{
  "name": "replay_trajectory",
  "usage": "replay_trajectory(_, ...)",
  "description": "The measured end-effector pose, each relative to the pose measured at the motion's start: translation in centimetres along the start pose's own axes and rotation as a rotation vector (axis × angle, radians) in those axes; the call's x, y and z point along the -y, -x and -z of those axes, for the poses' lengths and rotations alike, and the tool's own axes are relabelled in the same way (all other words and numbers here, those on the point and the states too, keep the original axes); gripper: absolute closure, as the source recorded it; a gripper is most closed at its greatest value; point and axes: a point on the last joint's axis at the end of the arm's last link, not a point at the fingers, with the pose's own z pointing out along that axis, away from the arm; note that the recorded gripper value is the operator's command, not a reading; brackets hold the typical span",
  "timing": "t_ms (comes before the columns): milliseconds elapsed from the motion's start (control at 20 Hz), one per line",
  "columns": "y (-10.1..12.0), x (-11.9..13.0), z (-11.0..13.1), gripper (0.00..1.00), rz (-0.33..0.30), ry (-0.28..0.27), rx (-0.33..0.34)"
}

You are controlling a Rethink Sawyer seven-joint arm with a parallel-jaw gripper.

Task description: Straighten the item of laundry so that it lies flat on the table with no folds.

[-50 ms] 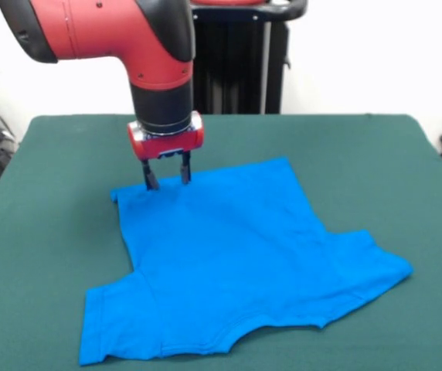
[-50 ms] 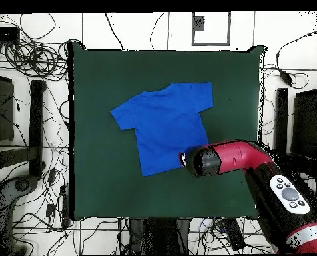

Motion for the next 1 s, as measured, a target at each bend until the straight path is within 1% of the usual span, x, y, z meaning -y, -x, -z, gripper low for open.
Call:
replay_trajectory(400,-0.8,0.4,-0.8,0.0,0.029,-0.022,-0.001)
replay_trajectory(600,-1.3,0.0,-2.1,0.0,0.052,-0.018,0.004)
replay_trajectory(1000,-1.2,0.0,-2.2,0.0,0.054,-0.019,0.008)
